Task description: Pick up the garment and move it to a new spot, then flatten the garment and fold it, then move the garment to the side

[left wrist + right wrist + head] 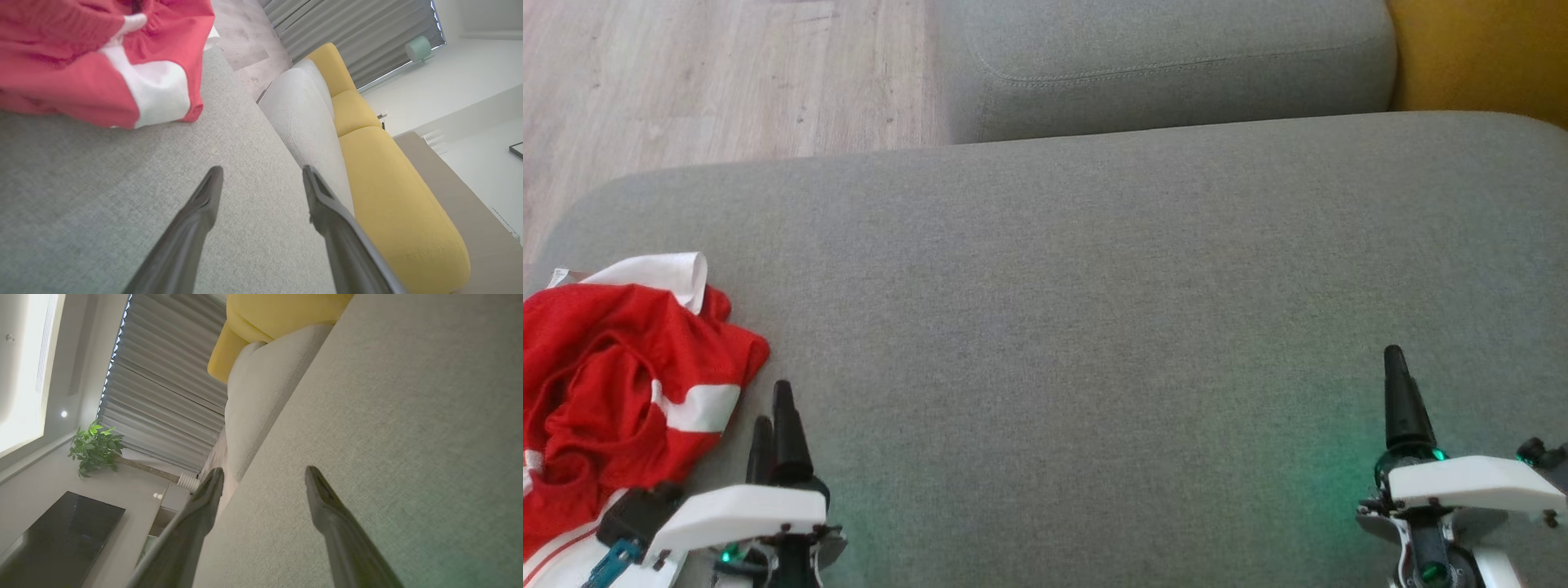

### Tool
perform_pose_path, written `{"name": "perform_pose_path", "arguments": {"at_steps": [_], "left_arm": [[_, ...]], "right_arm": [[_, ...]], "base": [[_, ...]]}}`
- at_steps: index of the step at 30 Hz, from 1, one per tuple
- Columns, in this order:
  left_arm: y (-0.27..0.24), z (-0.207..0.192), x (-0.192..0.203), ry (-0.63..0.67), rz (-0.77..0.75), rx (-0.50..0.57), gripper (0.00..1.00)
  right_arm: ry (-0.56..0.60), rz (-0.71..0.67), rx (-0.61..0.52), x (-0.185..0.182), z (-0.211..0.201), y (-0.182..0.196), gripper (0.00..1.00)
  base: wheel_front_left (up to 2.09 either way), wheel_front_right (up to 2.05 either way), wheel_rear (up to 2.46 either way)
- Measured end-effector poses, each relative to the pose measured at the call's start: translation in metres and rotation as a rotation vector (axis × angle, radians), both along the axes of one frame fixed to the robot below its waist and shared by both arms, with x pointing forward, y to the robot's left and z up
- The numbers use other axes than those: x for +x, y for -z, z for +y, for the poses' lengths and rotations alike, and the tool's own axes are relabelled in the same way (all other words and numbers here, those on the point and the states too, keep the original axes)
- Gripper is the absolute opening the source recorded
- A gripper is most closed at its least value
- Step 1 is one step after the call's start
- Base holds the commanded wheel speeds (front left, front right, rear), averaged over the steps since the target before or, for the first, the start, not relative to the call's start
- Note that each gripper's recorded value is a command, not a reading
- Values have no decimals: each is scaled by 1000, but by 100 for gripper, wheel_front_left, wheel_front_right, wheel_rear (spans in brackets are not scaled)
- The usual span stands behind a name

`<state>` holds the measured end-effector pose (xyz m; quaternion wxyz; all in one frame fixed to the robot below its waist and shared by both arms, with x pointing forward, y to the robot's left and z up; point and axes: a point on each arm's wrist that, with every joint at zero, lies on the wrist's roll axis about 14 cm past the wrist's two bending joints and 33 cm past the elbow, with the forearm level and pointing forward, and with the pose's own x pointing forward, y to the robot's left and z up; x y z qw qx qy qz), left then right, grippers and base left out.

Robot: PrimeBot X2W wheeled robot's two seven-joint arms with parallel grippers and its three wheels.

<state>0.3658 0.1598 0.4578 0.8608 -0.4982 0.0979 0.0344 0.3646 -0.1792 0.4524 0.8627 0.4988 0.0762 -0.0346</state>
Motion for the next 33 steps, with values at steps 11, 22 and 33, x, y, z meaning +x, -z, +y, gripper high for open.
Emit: {"name": "perform_pose_path", "arguments": {"at_steps": [11,22,33], "left_arm": [[-10,-7,1,30,-35,149,100],[-16,-14,1,50,-65,302,100],[-19,-25,-2,93,-102,457,100]], "right_arm": [[-36,-30,-133,0,7,-6,100],[-78,-61,-257,0,17,-11,100],[-134,-90,-391,-1,30,-13,100]], "base": [[0,0,0],[0,0,0],[0,0,0]]}}
